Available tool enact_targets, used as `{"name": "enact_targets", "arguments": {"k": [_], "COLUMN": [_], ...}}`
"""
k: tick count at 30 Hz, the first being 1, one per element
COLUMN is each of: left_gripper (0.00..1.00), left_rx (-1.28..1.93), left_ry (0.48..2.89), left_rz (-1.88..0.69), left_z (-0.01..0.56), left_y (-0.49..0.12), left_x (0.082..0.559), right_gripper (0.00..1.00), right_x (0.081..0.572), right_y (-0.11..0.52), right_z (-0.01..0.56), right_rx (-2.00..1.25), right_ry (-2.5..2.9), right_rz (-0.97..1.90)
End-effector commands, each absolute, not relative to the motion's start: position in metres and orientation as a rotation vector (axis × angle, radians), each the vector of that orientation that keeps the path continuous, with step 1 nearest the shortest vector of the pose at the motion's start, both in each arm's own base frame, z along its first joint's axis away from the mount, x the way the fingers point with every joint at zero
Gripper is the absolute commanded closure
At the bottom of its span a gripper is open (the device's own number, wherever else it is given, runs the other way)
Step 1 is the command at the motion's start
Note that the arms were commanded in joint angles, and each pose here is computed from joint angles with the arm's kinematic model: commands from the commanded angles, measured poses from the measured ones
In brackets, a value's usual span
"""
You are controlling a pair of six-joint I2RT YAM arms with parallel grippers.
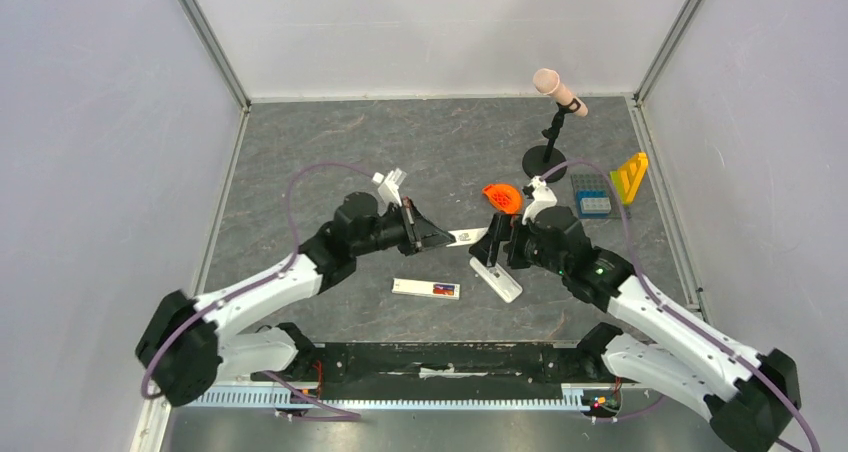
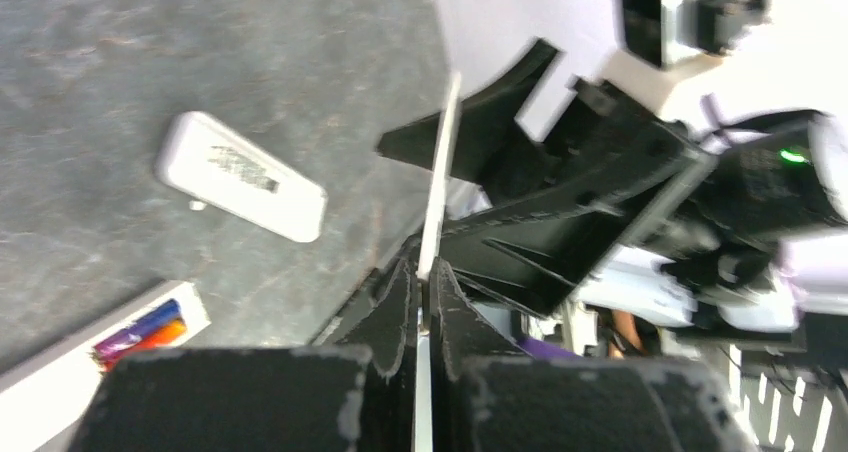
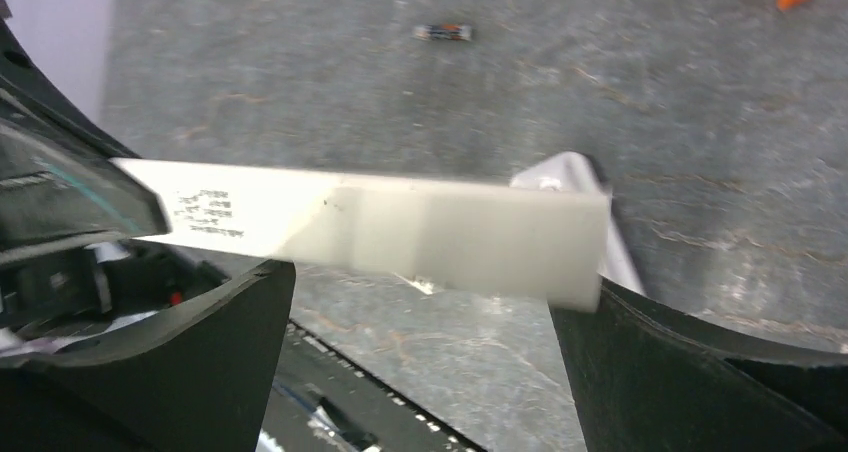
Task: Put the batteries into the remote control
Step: Pick up the battery cover at the center of the board, then load the battery cover into the remote control.
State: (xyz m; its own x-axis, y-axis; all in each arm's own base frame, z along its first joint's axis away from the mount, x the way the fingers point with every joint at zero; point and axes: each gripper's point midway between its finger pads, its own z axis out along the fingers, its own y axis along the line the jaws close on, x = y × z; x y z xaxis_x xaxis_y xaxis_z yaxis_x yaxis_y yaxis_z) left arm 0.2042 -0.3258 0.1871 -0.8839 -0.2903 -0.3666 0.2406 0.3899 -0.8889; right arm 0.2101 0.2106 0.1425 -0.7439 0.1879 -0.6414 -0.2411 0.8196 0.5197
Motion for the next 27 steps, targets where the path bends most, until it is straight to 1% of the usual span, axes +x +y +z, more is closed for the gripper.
{"name": "enact_targets", "arguments": {"k": [1, 6, 13, 17, 20, 23, 27], "left_gripper": [0.98, 0.98, 0.98, 0.98, 0.98, 0.98, 0.98], "left_rx": [0.185, 0.283, 0.431, 0.540, 0.572, 0.568, 0.563], "left_ry": [2.111, 2.078, 2.009, 1.922, 1.896, 1.888, 1.848], "left_rz": [-1.565, -1.576, -1.607, -1.683, -1.709, -1.715, -1.714], "left_z": [0.250, 0.285, 0.330, 0.351, 0.356, 0.358, 0.365], "left_y": [-0.306, -0.277, -0.261, -0.258, -0.256, -0.255, -0.254], "left_x": [0.172, 0.143, 0.111, 0.092, 0.085, 0.083, 0.083], "right_gripper": [0.02, 0.02, 0.02, 0.02, 0.02, 0.04, 0.03], "right_x": [0.199, 0.181, 0.143, 0.133, 0.119, 0.106, 0.101], "right_y": [0.227, 0.230, 0.230, 0.228, 0.234, 0.240, 0.245], "right_z": [0.208, 0.272, 0.363, 0.379, 0.385, 0.384, 0.368], "right_rx": [-0.131, -0.203, -0.371, -0.402, -0.460, -0.522, -0.540], "right_ry": [2.110, 1.921, 1.615, 1.530, 1.503, 1.501, 1.557], "right_rz": [0.982, 1.130, 1.322, 1.356, 1.446, 1.523, 1.576]}}
